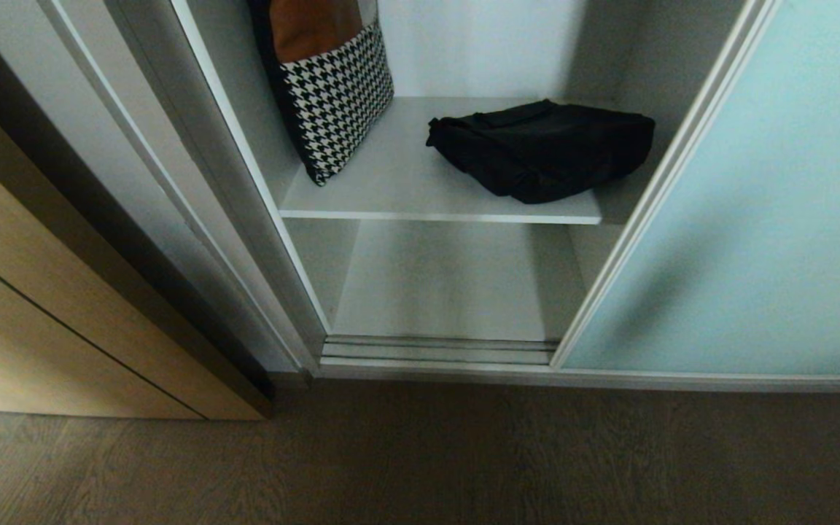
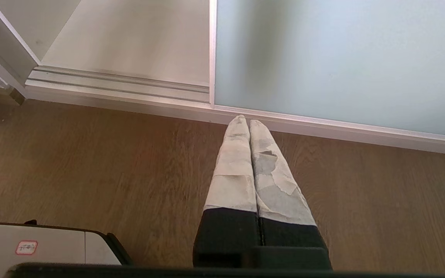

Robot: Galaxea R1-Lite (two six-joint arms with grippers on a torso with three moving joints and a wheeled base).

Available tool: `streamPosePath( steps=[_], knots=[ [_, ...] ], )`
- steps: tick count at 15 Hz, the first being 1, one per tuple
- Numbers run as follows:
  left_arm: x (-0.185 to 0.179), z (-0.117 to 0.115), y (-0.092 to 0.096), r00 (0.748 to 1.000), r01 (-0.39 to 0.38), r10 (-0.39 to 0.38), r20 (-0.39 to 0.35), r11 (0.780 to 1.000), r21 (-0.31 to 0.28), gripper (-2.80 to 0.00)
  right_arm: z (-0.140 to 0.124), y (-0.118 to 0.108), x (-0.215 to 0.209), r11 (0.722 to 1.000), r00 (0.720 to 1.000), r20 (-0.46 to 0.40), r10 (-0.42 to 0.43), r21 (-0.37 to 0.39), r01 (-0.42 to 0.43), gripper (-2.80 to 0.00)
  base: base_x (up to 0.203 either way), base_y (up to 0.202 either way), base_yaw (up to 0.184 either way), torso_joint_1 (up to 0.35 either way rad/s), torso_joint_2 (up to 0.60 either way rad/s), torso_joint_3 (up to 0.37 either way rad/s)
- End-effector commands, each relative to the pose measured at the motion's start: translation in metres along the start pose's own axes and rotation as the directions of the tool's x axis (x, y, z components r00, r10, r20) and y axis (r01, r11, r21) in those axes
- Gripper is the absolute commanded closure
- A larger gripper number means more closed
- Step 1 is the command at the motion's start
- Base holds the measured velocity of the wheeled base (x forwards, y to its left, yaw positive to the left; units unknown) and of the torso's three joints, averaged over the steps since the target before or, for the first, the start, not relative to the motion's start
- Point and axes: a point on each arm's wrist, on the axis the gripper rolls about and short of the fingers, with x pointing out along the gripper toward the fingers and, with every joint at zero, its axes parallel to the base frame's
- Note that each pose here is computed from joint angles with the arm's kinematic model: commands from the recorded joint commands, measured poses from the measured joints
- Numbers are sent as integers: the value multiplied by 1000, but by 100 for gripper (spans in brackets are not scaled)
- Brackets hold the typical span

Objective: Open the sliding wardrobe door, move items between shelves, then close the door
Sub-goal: Open the door

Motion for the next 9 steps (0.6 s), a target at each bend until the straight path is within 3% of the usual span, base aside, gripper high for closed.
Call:
streamPosePath(
  steps=[1, 2, 5, 9],
  knots=[
    [1, -5, 0, 999, 32, -26, -33, 979, 201, 0, 0, 0, 0, 1000, 1000, 1, 0, 0, 0, 0, 0, 0, 0, 0, 0, 0],
    [1, -6, -1, 997, 64, -55, -47, 978, 200, 0, 0, 0, 0, 1000, 1000, 1, 0, 0, 0, 0, 0, 0, 0, 0, 0, 0],
    [1, -5, 0, 999, 10, -6, -31, 994, 107, 0, 0, 0, 0, 1000, 1000, 1, 0, 0, 0, 0, 0, 0, 0, 0, 0, 0],
    [1, -5, 0, 1000, 9, -6, -31, 995, 104, 0, 0, 0, 0, 1000, 1000, 1, 0, 0, 0, 0, 0, 0, 0, 0, 0, 0]
  ],
)
